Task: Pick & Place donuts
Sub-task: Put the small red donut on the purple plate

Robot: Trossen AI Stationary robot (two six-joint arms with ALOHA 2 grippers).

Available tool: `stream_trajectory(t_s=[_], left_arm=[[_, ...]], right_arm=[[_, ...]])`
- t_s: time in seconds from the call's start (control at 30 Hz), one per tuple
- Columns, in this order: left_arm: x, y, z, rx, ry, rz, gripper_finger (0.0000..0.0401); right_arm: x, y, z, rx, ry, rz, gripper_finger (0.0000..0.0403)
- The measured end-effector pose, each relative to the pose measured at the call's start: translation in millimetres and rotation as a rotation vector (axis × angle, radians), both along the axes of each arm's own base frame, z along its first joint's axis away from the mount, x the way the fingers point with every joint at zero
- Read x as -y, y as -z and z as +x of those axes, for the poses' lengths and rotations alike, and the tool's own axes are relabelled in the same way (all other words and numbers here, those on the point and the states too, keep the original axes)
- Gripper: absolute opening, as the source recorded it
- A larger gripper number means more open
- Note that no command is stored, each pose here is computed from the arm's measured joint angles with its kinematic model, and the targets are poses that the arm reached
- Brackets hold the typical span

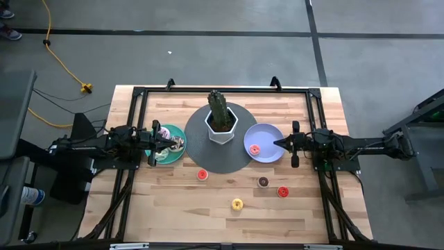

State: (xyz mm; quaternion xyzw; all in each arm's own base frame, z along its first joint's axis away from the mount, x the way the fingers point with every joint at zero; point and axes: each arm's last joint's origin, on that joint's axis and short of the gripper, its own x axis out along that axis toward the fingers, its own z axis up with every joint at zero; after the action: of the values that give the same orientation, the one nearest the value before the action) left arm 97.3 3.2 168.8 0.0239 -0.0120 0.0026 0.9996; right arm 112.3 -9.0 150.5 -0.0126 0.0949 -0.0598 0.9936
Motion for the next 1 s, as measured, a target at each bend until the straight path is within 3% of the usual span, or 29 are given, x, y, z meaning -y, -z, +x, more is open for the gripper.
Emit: stream_trajectory(t_s=[0.2, 0.37, 0.63, 0.77, 1.0], left_arm=[[0.0, 0.0, 0.0, 0.0, 0.0, 0.0, 0.0001], [0.0, 0.0, 0.0, 0.0, 0.0, 0.0, 0.0001], [0.0, 0.0, 0.0, 0.0, 0.0, 0.0, 0.0001], [0.0, 0.0, 0.0, 0.0, 0.0, 0.0, 0.0001], [0.0, 0.0, 0.0, 0.0, 0.0, 0.0, 0.0001]], right_arm=[[-0.1, -4.6, 0.4, 0.028, 0.012, 0.078, 0.0001], [0.1, -38.8, 2.9, 0.023, 0.035, 0.193, 0.0001], [0.3, -88.4, 16.3, -0.153, 0.059, 0.308, 0.0], [-3.6, -103.3, 26.4, -0.275, -0.031, 0.363, 0.0], [-25.8, -106.1, 31.3, -0.433, -0.264, 0.523, 0.0]])
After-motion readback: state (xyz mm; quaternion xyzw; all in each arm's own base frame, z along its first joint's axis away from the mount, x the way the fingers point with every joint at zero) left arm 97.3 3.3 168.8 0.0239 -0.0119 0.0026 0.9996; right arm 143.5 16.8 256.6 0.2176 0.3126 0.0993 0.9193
